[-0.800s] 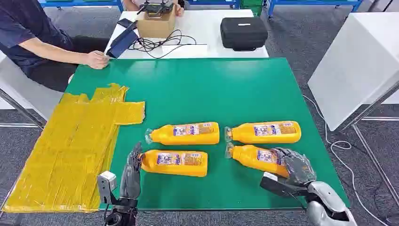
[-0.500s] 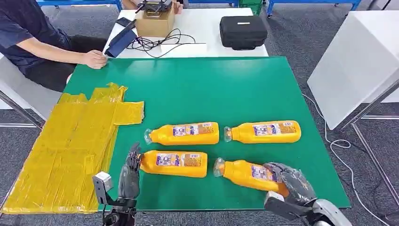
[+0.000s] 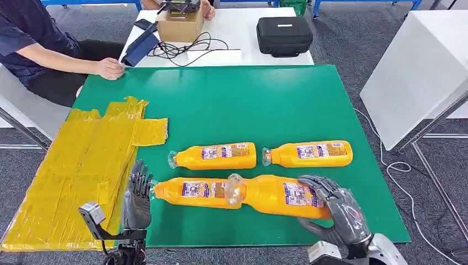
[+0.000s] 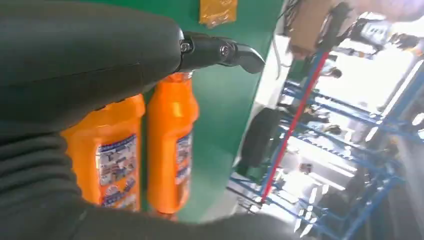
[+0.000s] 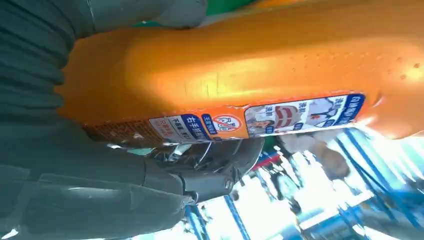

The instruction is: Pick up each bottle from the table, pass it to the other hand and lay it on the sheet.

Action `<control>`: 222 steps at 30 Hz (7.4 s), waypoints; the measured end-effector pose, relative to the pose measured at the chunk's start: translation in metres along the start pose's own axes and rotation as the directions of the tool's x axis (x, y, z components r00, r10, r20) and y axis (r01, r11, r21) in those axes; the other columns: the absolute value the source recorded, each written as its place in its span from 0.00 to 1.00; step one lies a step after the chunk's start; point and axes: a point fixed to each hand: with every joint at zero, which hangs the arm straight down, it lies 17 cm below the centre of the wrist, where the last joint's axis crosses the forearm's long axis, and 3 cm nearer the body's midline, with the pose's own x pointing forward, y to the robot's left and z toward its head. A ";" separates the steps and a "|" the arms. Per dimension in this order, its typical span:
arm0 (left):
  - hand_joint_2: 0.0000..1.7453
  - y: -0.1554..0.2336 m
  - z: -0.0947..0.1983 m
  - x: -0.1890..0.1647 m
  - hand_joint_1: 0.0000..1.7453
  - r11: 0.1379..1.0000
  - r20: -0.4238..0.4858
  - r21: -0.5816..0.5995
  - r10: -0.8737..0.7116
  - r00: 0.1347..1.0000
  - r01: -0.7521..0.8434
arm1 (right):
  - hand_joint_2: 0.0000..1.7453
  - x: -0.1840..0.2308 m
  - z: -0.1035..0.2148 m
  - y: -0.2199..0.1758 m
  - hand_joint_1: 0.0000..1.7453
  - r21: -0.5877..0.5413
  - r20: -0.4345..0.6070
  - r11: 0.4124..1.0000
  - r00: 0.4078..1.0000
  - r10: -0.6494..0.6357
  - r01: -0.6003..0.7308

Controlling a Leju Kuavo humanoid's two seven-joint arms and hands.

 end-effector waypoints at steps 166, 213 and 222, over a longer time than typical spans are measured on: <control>0.00 0.234 -0.055 -0.043 0.00 -0.125 -0.147 -0.247 -0.975 -0.165 0.961 | 1.00 0.129 -0.132 0.178 0.00 0.374 0.111 0.860 0.904 -0.412 0.346; 0.00 0.170 -0.038 0.109 0.00 0.534 0.052 0.327 -0.834 0.549 0.780 | 1.00 -0.031 -0.092 0.263 1.00 0.544 -0.071 0.775 0.903 0.424 -0.321; 0.00 0.166 -0.029 0.113 0.00 0.548 0.063 0.328 -0.826 0.561 0.770 | 1.00 -0.022 -0.098 0.270 1.00 0.555 -0.072 0.775 0.911 0.406 -0.302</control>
